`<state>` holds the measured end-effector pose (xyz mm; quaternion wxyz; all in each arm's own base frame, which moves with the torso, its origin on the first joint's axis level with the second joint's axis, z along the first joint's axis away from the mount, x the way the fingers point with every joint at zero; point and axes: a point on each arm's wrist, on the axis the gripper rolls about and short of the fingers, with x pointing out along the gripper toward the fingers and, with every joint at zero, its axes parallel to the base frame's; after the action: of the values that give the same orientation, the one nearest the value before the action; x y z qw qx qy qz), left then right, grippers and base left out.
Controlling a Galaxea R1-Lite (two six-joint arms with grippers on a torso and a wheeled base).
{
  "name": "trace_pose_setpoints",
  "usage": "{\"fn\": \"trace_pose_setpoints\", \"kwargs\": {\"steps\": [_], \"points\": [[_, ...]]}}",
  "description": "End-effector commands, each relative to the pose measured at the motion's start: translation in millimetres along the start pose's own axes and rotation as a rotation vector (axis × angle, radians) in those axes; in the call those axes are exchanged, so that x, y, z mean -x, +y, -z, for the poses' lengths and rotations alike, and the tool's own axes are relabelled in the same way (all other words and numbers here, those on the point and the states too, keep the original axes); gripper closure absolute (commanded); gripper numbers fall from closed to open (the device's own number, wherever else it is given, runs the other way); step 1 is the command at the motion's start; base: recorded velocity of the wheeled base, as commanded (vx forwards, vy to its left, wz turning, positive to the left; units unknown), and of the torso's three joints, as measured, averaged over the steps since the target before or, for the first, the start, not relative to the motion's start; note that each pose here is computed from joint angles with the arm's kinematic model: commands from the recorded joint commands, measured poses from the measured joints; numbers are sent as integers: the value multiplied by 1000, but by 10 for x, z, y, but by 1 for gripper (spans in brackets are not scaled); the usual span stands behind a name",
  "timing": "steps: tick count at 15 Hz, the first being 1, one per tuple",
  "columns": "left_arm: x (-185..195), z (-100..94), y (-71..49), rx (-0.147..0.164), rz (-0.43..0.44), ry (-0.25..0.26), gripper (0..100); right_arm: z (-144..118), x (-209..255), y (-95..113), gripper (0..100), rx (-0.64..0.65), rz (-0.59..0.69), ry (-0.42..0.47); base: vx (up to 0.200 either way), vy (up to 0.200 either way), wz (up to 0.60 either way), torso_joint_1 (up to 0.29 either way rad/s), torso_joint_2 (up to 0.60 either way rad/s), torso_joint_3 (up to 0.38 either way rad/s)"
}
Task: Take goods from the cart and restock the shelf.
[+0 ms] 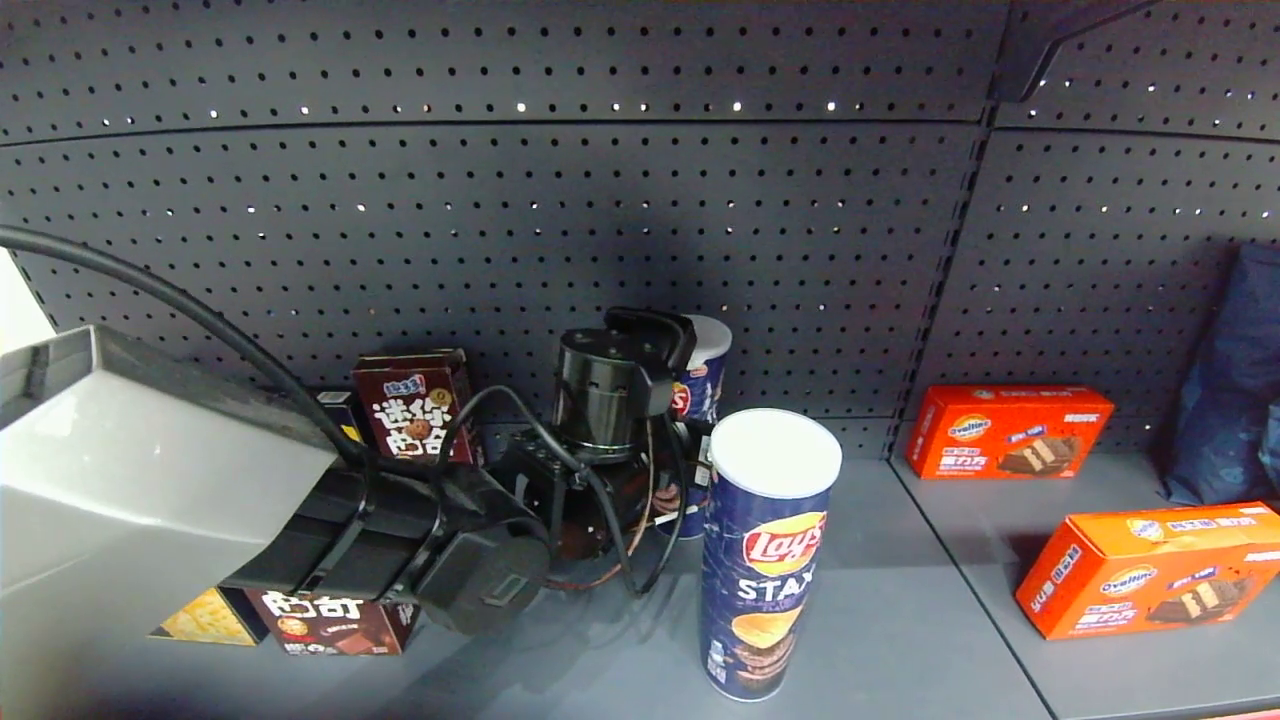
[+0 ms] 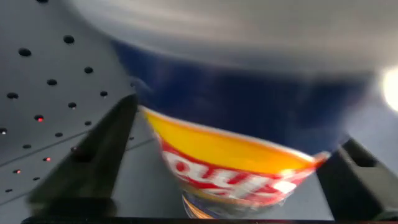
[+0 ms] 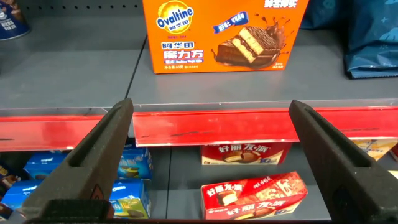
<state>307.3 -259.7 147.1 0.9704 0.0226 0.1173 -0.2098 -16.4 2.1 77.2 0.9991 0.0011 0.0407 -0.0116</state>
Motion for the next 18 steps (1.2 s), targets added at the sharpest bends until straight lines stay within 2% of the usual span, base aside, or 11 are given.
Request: {"fn": "trace_pose_setpoints", "kwargs": {"steps": [1,4,8,10,13,15,17,18], "points": [[118,-67,46,3,-5,-13,0,-1,-1,0,0,1,0,1,0,0,0,0,0,0],[324,-90,109,4,-6,-9,0,-1,-1,0,0,1,0,1,0,0,0,0,0,0],[709,-194,215,12,-3,-33,0,-1,-1,0,0,1,0,1,0,0,0,0,0,0],[841,-154,301,11,-16,-20,0,-1,-1,0,0,1,0,1,0,0,0,0,0,0],[915,-103,340,7,-22,-2,0,-1,-1,0,0,1,0,1,0,0,0,0,0,0],[902,-47,429,-10,-53,21,0,-1,-1,0,0,1,0,1,0,0,0,0,0,0],[861,-15,491,-51,-78,36,0,-1,-1,0,0,1,0,1,0,0,0,0,0,0],[845,1,499,-58,-84,42,0,-1,-1,0,0,1,0,1,0,0,0,0,0,0]]}}
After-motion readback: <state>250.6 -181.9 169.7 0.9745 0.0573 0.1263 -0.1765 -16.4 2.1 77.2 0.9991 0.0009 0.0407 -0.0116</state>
